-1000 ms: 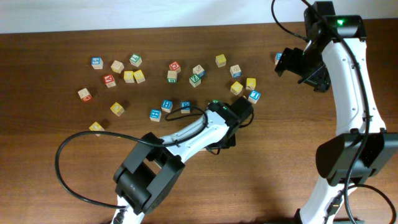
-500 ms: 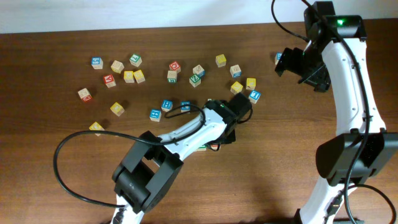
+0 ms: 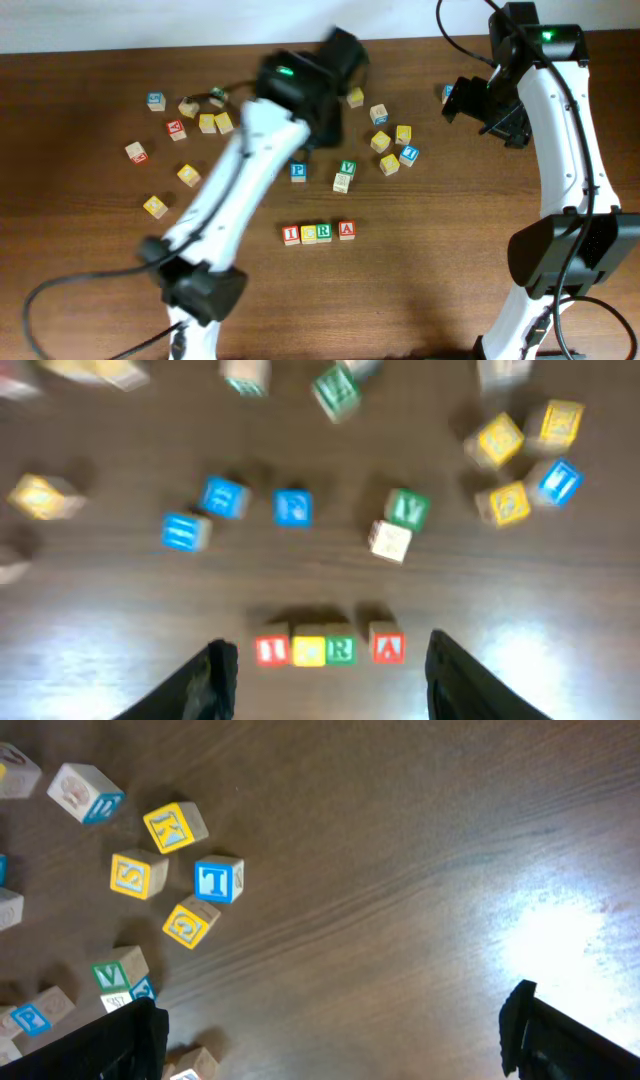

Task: Spell out ICRA
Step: 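Raise the left gripper away from the block row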

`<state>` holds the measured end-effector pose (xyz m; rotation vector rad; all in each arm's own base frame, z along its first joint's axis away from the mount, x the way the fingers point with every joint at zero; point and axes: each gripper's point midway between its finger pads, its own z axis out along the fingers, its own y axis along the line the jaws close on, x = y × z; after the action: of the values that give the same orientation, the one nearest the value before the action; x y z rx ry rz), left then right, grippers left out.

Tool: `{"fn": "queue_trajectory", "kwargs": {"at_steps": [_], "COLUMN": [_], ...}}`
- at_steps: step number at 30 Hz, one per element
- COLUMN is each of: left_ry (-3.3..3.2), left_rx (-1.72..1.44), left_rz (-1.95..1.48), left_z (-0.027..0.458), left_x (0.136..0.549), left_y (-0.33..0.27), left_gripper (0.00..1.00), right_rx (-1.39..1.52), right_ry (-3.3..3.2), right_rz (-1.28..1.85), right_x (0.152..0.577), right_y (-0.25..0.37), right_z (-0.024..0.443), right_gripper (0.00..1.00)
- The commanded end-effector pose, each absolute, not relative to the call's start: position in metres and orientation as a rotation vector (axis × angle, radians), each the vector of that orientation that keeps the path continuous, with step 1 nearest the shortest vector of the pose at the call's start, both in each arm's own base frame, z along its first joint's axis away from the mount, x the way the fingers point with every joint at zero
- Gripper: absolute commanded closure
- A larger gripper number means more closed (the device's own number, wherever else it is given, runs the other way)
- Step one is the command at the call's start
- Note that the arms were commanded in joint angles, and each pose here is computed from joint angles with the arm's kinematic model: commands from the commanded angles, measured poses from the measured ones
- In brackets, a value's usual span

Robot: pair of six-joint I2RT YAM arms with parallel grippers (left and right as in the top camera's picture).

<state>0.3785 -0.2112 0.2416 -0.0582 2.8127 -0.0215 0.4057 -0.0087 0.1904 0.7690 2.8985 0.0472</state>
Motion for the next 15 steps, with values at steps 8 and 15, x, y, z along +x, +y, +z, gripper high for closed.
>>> {"fn": "queue_trajectory", "kwargs": {"at_steps": [8,15], "left_ry": [2.631,2.999], "left_rx": [-0.404,-0.412], "left_rz": [-0.009,0.083], "left_z": [0.337,0.218], "left_x": [0.347,0.322], "left_y": [-0.043,-0.050], "left_gripper": [0.18,0.18], "right_rx": [0.784,0.783], "right_ry": [2.871,2.871], "right_rz": [0.041,0.041], "right_x": [0.404,0.404], "right_y": [-0.013,-0.013], "right_z": [0.199,0.199], "right_gripper": [0.02,0.02]}}
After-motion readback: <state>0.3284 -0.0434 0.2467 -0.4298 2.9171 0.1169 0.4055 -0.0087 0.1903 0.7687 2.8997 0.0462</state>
